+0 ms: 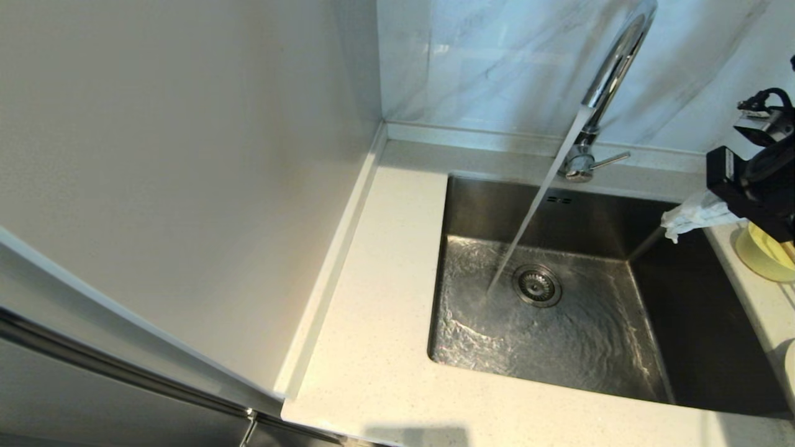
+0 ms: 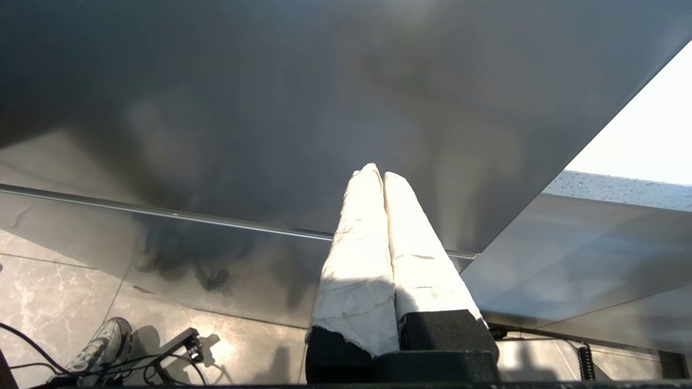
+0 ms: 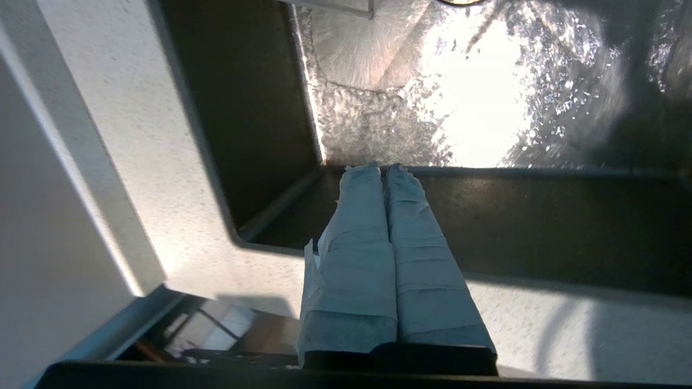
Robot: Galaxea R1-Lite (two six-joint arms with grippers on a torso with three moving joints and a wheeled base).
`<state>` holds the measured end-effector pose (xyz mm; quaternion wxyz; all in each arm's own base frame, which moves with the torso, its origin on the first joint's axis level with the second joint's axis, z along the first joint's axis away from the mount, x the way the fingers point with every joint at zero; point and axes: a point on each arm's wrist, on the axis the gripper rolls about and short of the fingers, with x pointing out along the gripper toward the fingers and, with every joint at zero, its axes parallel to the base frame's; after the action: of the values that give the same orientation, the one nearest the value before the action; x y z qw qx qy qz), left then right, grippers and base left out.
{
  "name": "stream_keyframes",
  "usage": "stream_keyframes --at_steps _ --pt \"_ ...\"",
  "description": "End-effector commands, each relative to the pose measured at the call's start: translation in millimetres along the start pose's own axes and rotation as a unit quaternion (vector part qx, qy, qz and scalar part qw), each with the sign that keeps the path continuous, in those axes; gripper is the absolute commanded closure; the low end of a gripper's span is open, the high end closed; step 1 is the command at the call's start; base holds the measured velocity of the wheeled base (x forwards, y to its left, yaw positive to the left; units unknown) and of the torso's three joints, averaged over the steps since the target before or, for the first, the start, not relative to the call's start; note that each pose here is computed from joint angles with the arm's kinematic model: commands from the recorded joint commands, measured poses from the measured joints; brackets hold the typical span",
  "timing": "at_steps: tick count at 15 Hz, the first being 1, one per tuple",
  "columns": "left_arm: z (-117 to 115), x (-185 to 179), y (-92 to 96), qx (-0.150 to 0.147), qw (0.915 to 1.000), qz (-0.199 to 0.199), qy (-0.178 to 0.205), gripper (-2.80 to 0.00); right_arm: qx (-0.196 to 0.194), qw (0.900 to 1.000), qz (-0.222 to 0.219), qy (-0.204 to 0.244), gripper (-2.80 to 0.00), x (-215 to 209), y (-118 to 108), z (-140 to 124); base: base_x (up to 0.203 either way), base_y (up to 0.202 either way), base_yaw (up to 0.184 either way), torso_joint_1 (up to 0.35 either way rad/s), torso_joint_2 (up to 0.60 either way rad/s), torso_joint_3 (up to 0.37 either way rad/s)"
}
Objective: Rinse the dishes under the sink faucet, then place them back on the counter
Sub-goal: Turn off the faucet
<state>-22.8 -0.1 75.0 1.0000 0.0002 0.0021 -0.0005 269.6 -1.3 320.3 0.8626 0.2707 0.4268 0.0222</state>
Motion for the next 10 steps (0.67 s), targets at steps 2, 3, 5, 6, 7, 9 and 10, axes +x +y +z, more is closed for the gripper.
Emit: stream_keyframes --at_steps 2,3,5,6,7,9,10 --pt "0.0 0.0 0.0 0.000 1.0000 0.000 0.000 0.00 -0.031 0.999 -0.028 0.002 0.00 30.8 3.5 10.9 0.000 0.000 0.000 0.000 0.00 0.000" --pt "0.0 0.0 0.0 0.000 1.0000 0.001 0.000 0.00 -0.038 0.999 -0.029 -0.021 0.00 38.5 4.4 17.7 0.000 0.000 0.000 0.000 0.00 0.000" --pt "0.0 0.0 0.0 0.000 1.0000 0.000 0.000 0.00 -0.042 0.996 -0.053 -0.054 0.00 53.6 3.1 27.6 0.000 0.000 0.000 0.000 0.00 0.000" --pt "0.0 0.0 0.0 0.000 1.0000 0.000 0.000 0.00 -0.044 0.995 -0.060 -0.068 0.00 57.7 3.7 31.3 0.000 0.000 0.000 0.000 0.00 0.000" --pt "0.0 0.0 0.0 0.000 1.0000 0.000 0.000 0.00 -0.049 0.994 -0.056 -0.083 0.00 59.3 6.2 34.3 0.000 0.000 0.000 0.000 0.00 0.000" --pt "0.0 0.0 0.0 0.000 1.0000 0.000 0.000 0.00 -0.058 0.991 -0.053 -0.104 0.00 65.2 12.7 39.3 0.000 0.000 0.000 0.000 0.00 0.000" --pt "0.0 0.0 0.0 0.000 1.0000 0.000 0.000 0.00 -0.061 0.990 -0.053 -0.115 0.00 67.0 16.1 42.8 0.000 0.000 0.000 0.000 0.00 0.000"
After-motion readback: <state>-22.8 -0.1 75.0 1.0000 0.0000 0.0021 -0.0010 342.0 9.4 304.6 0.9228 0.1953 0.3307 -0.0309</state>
